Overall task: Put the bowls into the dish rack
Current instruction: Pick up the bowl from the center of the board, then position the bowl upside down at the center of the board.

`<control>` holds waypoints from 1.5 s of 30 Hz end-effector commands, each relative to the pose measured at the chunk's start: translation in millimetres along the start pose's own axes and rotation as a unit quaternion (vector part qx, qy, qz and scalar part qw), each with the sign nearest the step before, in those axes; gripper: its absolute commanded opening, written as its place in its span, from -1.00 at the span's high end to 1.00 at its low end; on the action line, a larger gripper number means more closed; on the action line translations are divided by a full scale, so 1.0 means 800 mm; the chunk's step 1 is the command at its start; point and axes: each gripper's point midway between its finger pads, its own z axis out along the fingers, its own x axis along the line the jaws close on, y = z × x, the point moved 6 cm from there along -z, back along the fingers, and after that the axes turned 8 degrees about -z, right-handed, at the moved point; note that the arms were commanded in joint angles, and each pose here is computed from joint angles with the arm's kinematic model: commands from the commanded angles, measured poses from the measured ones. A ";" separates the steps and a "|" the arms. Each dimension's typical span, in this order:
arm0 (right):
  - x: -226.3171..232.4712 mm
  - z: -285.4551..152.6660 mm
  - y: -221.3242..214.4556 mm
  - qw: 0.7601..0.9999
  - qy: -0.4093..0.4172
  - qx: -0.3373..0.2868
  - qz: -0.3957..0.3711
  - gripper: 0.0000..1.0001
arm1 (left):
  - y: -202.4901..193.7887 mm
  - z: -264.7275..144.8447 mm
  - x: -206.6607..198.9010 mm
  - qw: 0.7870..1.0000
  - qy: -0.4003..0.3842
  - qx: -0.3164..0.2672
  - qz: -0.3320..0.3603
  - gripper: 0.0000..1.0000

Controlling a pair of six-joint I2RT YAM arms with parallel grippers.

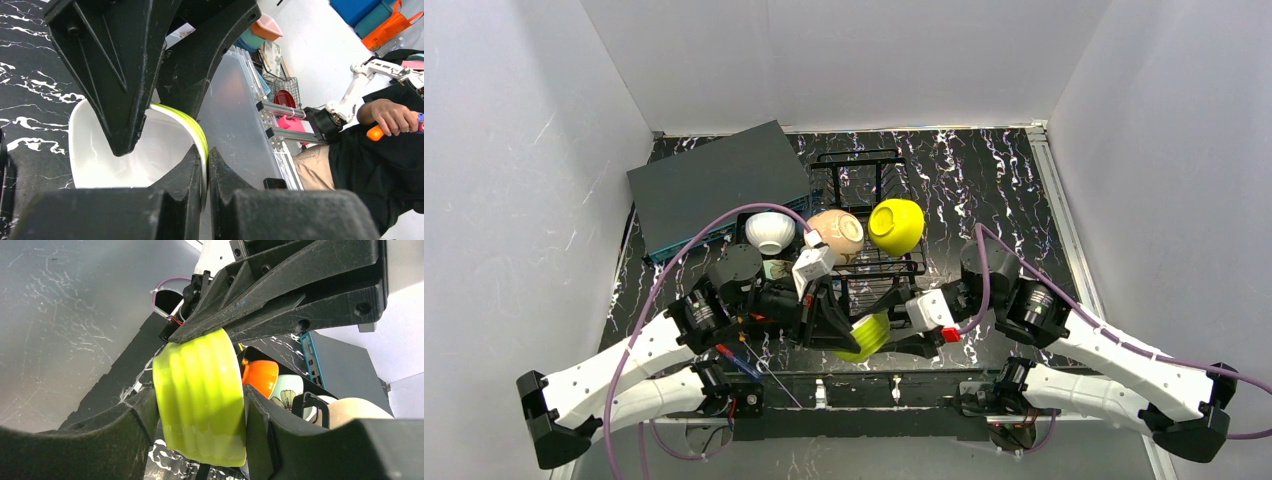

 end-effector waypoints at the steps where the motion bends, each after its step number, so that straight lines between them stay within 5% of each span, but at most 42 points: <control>1: -0.016 -0.005 0.019 1.000 -0.024 -0.007 -0.015 0.56 | 0.013 -0.005 -0.008 0.998 0.000 -0.032 0.046 1.00; 4: -0.018 -0.007 0.021 0.999 -0.031 -0.007 -0.019 0.97 | 0.015 -0.006 -0.005 0.998 0.015 -0.040 0.047 0.70; 9: -0.022 -0.005 0.021 0.999 -0.035 -0.005 -0.014 0.97 | 0.021 -0.015 -0.003 0.995 0.064 -0.045 0.063 -0.05; 12: -0.022 -0.003 0.018 0.999 -0.034 -0.003 -0.005 0.97 | 0.024 -0.024 -0.002 0.990 0.091 -0.066 0.083 -0.82; 13: -0.022 -0.003 0.017 0.999 -0.034 -0.002 -0.003 0.97 | 0.027 -0.027 -0.003 0.988 0.097 -0.076 0.096 -0.94; 22: -0.045 -0.004 0.026 0.995 -0.088 0.010 0.035 0.97 | 0.063 -0.070 -0.003 0.941 0.226 -0.183 0.175 -0.96; 27: -0.059 -0.004 0.031 0.991 -0.113 0.014 0.063 0.97 | 0.097 -0.109 0.006 0.883 0.367 -0.238 0.169 -0.96; 38: -0.112 0.012 0.038 0.966 -0.176 0.043 0.187 0.97 | 0.157 -0.149 0.035 0.772 0.576 -0.212 0.165 -0.96; 45: -0.139 0.016 0.040 0.951 -0.212 0.061 0.217 0.97 | 0.171 -0.166 0.080 0.772 0.597 -0.192 0.099 -0.96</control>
